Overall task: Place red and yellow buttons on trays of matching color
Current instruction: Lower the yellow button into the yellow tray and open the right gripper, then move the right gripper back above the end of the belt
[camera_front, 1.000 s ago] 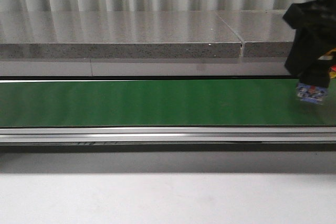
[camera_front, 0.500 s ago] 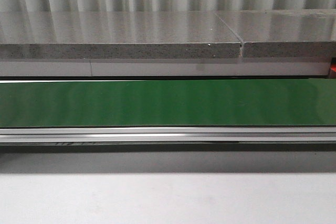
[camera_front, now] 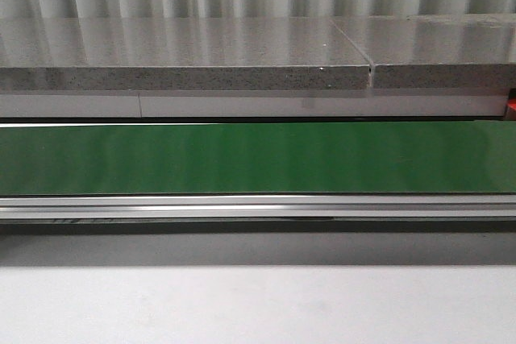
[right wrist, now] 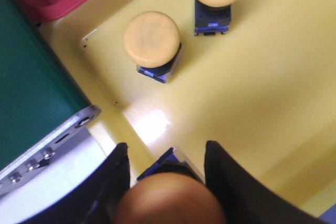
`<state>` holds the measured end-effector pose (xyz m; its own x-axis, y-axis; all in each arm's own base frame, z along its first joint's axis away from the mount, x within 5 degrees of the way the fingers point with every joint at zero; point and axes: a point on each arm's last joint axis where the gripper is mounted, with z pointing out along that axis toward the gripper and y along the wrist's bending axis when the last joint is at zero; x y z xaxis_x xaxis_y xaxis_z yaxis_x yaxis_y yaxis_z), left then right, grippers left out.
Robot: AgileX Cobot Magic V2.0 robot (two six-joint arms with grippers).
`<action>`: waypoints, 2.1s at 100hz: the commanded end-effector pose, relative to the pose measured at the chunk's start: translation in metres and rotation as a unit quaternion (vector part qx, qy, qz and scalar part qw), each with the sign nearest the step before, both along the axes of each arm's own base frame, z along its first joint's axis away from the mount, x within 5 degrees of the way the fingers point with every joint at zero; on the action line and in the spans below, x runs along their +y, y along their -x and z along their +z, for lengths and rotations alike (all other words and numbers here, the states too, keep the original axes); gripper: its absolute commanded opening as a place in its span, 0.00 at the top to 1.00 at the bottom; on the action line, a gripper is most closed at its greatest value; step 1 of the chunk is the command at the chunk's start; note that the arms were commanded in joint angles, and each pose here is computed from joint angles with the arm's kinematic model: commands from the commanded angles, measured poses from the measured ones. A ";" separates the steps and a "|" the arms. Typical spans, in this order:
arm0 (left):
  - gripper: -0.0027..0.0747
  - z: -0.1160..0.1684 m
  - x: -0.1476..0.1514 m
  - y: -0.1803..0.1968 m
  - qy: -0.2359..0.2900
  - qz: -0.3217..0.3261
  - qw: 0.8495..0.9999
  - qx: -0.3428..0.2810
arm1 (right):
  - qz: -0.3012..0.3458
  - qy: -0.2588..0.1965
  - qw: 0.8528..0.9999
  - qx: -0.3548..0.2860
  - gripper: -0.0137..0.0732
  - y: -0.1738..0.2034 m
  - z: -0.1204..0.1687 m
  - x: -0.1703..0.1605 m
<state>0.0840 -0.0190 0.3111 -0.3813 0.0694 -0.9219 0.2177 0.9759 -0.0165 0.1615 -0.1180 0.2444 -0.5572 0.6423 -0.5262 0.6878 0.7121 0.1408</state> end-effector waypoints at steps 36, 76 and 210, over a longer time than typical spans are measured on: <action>0.99 0.015 0.000 -0.002 0.017 0.004 0.999 -0.046 | -0.038 0.019 0.999 -0.033 0.69 -0.013 -0.017 -0.020; 0.99 0.015 0.000 -0.002 0.017 0.004 0.999 -0.046 | -0.039 -0.023 0.999 0.023 0.69 -0.025 -0.054 -0.031; 0.99 0.015 0.000 -0.002 0.017 0.004 0.999 -0.046 | 0.299 0.161 0.908 -0.247 0.12 0.008 0.084 0.104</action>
<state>0.0840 -0.0190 0.3111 -0.3813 0.0694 -0.9219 0.2177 0.9759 -0.0165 0.1597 -0.0212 0.3095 -0.5142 0.1426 -0.8458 0.1344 0.9873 0.0848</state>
